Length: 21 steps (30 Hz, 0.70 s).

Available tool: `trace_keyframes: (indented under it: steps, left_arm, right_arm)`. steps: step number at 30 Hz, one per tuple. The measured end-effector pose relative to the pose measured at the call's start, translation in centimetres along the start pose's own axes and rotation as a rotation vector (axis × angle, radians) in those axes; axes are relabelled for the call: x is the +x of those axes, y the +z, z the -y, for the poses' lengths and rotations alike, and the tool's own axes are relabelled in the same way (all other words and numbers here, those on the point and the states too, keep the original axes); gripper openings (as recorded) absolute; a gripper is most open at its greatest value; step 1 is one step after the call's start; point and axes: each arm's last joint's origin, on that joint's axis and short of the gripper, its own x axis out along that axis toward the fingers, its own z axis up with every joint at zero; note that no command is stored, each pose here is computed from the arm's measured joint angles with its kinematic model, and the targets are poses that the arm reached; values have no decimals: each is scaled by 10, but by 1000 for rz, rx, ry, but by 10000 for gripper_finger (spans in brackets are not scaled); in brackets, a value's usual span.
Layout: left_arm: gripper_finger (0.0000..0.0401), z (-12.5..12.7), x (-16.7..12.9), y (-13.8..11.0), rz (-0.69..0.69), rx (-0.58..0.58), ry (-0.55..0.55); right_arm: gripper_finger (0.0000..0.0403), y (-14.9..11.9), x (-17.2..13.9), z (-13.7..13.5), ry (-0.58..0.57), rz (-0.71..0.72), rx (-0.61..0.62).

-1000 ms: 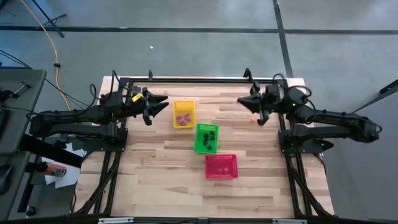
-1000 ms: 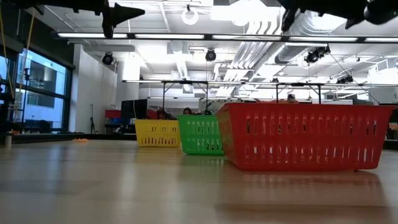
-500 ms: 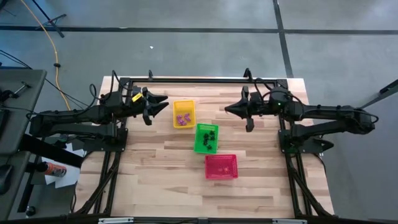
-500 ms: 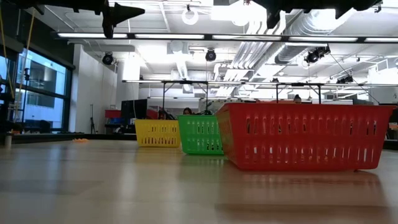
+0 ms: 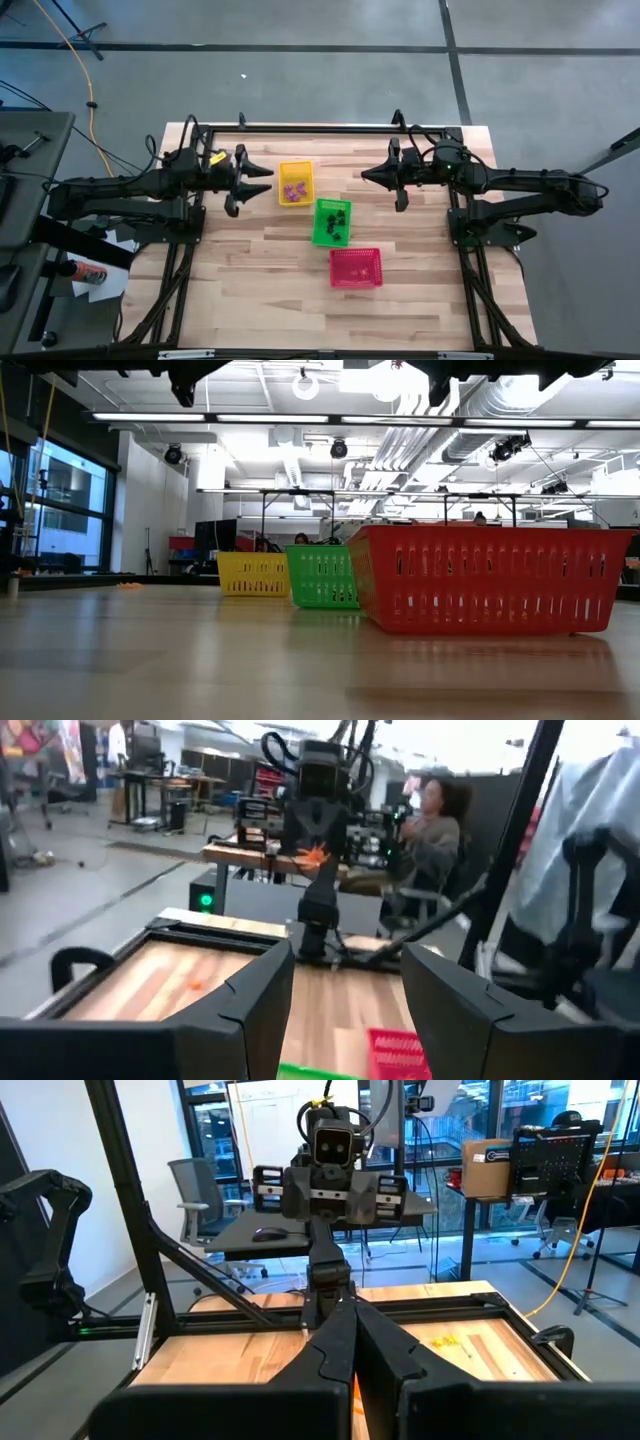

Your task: Sort Halloween decoration

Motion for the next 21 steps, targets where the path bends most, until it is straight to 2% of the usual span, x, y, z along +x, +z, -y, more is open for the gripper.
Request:
trace_keyframes:
  steps: [6, 10, 14, 19, 21]
  left_arm:
    - [174, 0, 0, 0, 1, 84, 1]
    - [155, 0, 0, 0, -5, 120, 2]
    - [107, 0, 0, -1, -10, 152, 3]
    - [20, -1, 0, -5, -48, 147, 6]
    - [6, -1, 0, -6, -59, 145, 7]
  right_arm:
    - [0, 0, 0, 0, 0, 0, 0]
    - [0, 0, 0, 0, 0, 0, 0]
    - [0, 0, 0, 0, 1, 1, 0]
    - [0, 0, 0, 0, 1, 1, 0]
    - [0, 0, 0, 0, 1, 1, 0]
